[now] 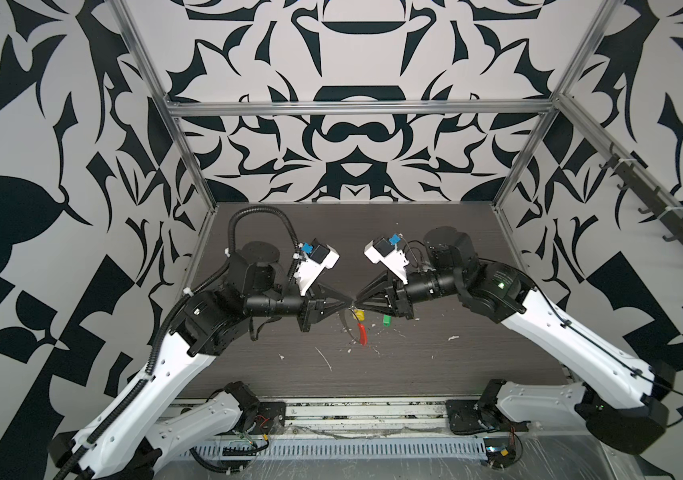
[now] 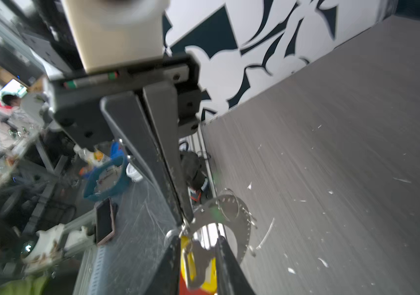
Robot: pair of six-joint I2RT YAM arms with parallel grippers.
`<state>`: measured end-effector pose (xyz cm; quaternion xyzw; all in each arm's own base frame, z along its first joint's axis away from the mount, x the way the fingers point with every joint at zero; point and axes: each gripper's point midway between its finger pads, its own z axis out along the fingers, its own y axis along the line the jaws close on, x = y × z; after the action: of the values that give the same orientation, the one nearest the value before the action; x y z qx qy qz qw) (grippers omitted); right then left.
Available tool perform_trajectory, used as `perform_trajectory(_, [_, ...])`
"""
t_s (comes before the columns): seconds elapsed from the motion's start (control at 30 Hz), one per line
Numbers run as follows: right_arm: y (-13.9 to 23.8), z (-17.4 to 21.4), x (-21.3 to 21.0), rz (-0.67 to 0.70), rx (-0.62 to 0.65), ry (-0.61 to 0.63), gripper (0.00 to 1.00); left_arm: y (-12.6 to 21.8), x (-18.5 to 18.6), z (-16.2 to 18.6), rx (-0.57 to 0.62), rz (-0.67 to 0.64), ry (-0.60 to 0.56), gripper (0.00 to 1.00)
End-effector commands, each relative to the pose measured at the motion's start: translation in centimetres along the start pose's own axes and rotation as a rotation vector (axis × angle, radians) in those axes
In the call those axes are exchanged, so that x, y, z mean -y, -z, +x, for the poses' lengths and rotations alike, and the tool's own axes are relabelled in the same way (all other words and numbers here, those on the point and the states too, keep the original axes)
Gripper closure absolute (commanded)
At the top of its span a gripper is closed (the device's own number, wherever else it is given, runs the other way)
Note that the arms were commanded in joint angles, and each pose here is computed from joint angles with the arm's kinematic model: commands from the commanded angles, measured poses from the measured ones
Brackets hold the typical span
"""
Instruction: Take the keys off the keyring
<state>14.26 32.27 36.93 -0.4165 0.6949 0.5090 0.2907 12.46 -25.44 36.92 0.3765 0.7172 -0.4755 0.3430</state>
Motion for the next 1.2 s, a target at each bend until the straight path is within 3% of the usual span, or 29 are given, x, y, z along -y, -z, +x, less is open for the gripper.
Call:
perform_trajectory(0.0, [1.7, -3.3, -0.9, 0.038, 0.188, 0.098, 0.63, 0.5, 0.3, -1.8, 0.102, -0.004, -0.062, 1.0])
perform_trajectory(0.2, [3.0, -3.2, -0.7, 0.088, 0.299, 0.139, 0.59, 1.2, 0.5, -2.4, 0.179, -0.011, -0.098, 1.0])
perform_trajectory(0.5, [1.9, -1.2, 0.8, 0.16, 0.275, 0.155, 0.56, 2.5, 0.7, -3.8, 0.329, -0.031, -0.144, 1.0])
perform_trajectory(1.17, [-0.2, -3.1, -0.6, 0.221, 0.283, 0.318, 0.51, 1.4, 0.6, -3.2, 0.285, 0.014, -0.098, 1.0])
